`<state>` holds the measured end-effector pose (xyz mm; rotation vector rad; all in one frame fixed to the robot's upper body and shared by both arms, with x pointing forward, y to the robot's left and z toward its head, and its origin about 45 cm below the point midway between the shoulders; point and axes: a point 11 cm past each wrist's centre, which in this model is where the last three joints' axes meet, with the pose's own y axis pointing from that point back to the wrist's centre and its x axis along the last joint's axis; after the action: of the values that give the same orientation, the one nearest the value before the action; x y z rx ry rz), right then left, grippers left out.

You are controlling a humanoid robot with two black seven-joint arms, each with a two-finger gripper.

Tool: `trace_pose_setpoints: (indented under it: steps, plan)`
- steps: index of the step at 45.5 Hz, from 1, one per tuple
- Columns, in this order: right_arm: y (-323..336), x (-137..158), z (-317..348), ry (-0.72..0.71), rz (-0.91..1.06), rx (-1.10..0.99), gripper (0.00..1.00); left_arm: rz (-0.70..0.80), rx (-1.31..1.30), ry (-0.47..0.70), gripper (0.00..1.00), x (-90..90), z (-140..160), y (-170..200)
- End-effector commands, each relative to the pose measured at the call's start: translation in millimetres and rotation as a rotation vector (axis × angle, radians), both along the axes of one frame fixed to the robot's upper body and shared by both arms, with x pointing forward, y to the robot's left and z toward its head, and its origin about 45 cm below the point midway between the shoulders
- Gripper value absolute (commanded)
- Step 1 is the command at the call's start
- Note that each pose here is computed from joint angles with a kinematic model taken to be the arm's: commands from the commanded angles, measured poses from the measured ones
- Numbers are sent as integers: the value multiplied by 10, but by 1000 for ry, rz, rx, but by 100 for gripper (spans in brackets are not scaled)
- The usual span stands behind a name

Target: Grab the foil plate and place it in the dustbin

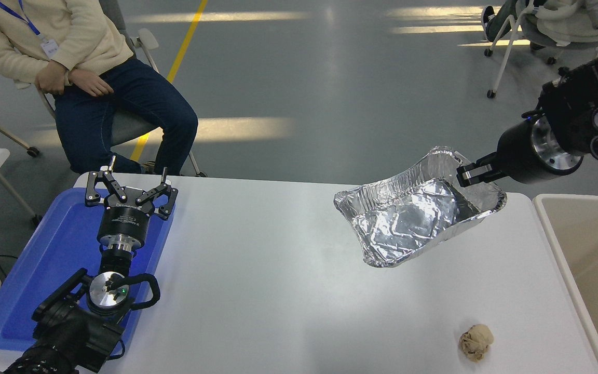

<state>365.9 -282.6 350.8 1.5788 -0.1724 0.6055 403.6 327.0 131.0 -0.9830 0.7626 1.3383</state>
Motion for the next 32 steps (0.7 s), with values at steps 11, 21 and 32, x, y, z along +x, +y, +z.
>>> trace_pose_setpoints:
  steps: [11,21,32]
  plan:
    - [-1069,-20,-142,9,-364,13,0,1,-1,0,100,0,-1,2]
    - [-2015,-42,-184,11,-588,-3,0,2,0,0,100,0,0,2]
    - [-2707,-61,-325,-48,-764,15,0,2,0,0,100,0,0,2]
